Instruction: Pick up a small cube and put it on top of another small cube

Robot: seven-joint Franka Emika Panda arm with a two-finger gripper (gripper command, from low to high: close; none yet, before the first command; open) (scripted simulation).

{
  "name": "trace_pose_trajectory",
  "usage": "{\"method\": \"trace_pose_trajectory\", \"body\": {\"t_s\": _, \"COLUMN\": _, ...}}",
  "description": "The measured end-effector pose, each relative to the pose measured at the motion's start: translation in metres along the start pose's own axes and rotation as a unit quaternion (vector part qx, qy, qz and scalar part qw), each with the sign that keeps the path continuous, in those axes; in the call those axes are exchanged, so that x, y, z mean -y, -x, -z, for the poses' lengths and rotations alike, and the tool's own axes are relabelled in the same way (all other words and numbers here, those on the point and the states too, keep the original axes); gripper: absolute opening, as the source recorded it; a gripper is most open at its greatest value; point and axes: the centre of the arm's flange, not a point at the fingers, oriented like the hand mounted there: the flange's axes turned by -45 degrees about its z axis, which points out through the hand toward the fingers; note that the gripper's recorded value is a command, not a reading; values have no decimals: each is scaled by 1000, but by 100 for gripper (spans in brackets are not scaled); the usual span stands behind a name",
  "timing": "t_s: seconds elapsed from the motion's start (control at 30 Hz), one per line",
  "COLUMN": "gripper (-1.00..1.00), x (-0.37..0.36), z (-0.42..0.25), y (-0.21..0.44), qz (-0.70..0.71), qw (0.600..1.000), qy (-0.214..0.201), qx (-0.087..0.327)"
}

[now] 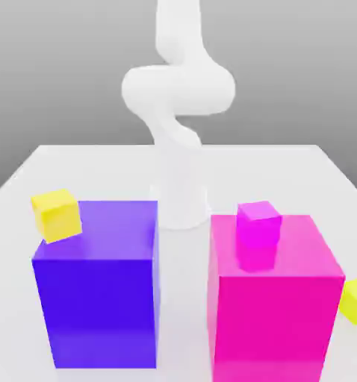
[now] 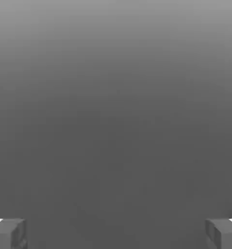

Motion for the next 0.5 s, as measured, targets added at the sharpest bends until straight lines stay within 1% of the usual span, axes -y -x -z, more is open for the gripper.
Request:
{"method": "trace_pose_trajectory", "body": {"t_s": 0.1, "gripper": 0, "x": 34, "z": -61, "y": 3, "qz": 95, "qw": 994, "qy": -39, "qx": 39}}
{"method": "trace_pose_trajectory", "body": {"t_s": 0.23, "gripper": 0, "x": 88, "z": -134, "y": 20, "qz": 218, "qw": 968, "qy": -90, "qx": 83}}
{"method": "trace_pose_trajectory", "body": {"t_s": 0.37, "gripper": 0, "x": 147, "z": -199, "y": 54, "qz": 338, "qw": 923, "qy": -139, "qx": 120}}
{"method": "trace_pose_trajectory", "body": {"t_s": 0.5, "gripper": 0, "x": 206, "z": -253, "y": 102, "qz": 453, "qw": 859, "qy": -185, "qx": 150}}
